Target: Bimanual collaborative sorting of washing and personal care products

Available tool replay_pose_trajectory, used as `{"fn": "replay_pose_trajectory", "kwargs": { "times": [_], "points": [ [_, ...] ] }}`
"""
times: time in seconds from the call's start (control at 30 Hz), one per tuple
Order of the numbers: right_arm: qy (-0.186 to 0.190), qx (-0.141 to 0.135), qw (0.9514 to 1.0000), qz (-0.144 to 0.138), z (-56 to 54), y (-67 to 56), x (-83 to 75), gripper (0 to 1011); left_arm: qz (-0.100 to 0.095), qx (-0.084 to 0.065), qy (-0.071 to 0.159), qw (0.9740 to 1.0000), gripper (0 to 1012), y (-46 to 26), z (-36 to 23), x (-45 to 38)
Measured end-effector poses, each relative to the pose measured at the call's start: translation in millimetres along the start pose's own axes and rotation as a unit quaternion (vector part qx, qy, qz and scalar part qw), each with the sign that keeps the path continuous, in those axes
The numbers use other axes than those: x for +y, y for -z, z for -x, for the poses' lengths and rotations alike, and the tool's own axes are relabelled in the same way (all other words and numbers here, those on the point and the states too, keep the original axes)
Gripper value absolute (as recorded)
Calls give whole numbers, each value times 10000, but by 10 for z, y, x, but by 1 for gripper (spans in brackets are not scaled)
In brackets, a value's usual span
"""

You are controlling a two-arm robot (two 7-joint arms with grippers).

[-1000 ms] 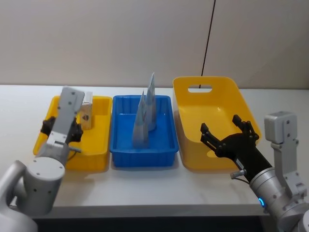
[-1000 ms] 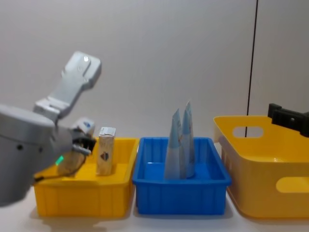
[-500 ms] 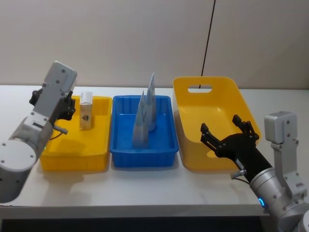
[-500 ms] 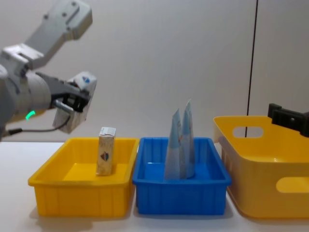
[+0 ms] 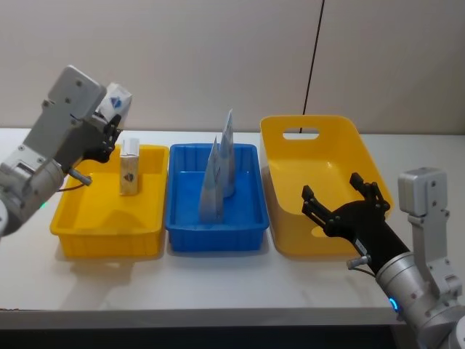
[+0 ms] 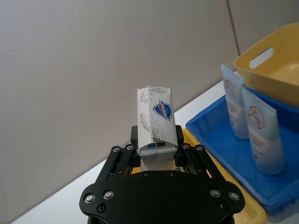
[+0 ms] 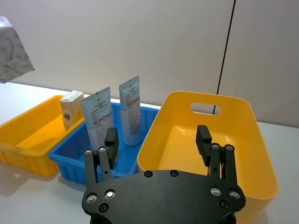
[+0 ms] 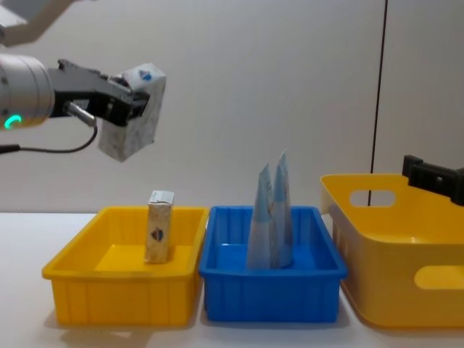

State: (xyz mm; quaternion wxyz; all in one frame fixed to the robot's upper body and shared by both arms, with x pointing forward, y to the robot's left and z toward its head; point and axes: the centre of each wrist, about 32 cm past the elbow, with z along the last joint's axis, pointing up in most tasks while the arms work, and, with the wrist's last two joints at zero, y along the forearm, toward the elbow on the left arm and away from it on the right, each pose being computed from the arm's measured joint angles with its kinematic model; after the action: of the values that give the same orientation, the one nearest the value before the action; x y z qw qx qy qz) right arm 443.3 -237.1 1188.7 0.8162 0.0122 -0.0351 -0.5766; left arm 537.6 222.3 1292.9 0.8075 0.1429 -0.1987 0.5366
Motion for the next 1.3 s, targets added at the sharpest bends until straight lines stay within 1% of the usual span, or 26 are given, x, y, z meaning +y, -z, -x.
{"fn": "replay_pose_trajectory", "kwargs": {
  "times": [0.03, 0.07, 0.1, 0.13, 0.17, 0.27, 0.3, 0.4, 0.5, 0.57, 0.6, 0.63, 0.7, 0.73, 0.8, 0.83, 0.87, 0.9, 0.93, 1.0, 1.03, 1.1, 1.13, 1.17, 1.2, 1.3],
  "points": [
    [0, 0, 10000, 0, 0, 0, 0, 1000, 32, -1, 49, 10000, 346, -6, -18, 6],
    [0, 0, 10000, 0, 0, 0, 0, 1000, 96, -7, 146, 9998, 346, -20, -56, 19],
    [0, 0, 10000, 0, 0, 0, 0, 1000, 96, -7, 146, 9998, 346, -20, -56, 19],
    [0, 0, 10000, 0, 0, 0, 0, 1000, 152, -2, 248, 9996, 346, -29, -86, 28],
    [0, 0, 10000, 0, 0, 0, 0, 1000, 219, -12, 362, 9991, 346, -40, -131, 41],
    [0, 0, 10000, 0, 0, 0, 0, 1000, 308, -2, 517, 9982, 346, -54, -175, 54],
    [0, 0, 10000, 0, 0, 0, 0, 1000, 372, 1, 640, 9973, 346, -64, -211, 63],
    [0, 0, 10000, 0, 0, 0, 0, 1000, 455, 4, 795, 9958, 346, -76, -261, 76],
    [0, 0, 10000, 0, 0, 0, 0, 1000, 604, 24, 1079, 9923, 346, -93, -332, 92],
    [0, 0, 10000, 0, 0, 0, 0, 1000, 655, 28, 1182, 9908, 346, -95, -359, 99],
    [0, 0, 10000, 0, 0, 0, 0, 1000, 692, 32, 1252, 9897, 346, -98, -376, 104],
    [0, 0, 10000, 0, 0, 0, 0, 1000, 747, 37, 1354, 9880, 346, -102, -402, 110],
    [0, 0, 10000, 0, 0, 0, 0, 1000, 807, 45, 1459, 9860, 346, -106, -426, 115],
    [0, 0, 10000, 0, 0, 0, 0, 1000, 875, 52, 1585, 9835, 346, -110, -452, 121],
    [0, 0, 10000, 0, 0, 0, 0, 1000, 931, 57, 1687, 9812, 346, -112, -475, 126],
    [0, 0, 10000, 0, 0, 0, 0, 1000, 985, 59, 1789, 9789, 347, -112, -499, 131],
    [0, 0, 10000, 0, 0, 0, 0, 1000, 1012, 61, 1838, 9777, 346, -112, -509, 133],
    [0, 0, 10000, 0, 0, 0, 0, 1000, 1053, 70, 1913, 9758, 346, -113, -519, 134],
    [0, 0, 10000, 0, 0, 0, 0, 1000, 1105, 75, 2013, 9732, 346, -113, -537, 138],
    [0, 0, 10000, 0, 0, 0, 0, 1000, 1158, 78, 2113, 9705, 346, -112, -559, 141],
    [0, 0, 10000, 0, 0, 0, 0, 1000, 1212, 80, 2215, 9676, 346, -110, -575, 144],
    [0, 0, 10000, 0, 0, 0, 0, 1000, 1274, 82, 2334, 9640, 346, -110, -593, 146],
    [0, 0, 10000, 0, 0, 0, 0, 1000, 1322, 86, 2440, 9607, 346, -108, -605, 147],
    [0, 0, 10000, 0, 0, 0, 0, 1000, 1322, 86, 2440, 9607, 346, -108, -605, 147],
    [0, 0, 10000, 0, 0, 0, 0, 1000, 1381, 91, 2564, 9566, 347, -107, -616, 148],
    [0, 0, 10000, 0, 0, 0, 0, 1000, 1455, 90, 2720, 9512, 346, -106, -630, 147]
  ]
}}
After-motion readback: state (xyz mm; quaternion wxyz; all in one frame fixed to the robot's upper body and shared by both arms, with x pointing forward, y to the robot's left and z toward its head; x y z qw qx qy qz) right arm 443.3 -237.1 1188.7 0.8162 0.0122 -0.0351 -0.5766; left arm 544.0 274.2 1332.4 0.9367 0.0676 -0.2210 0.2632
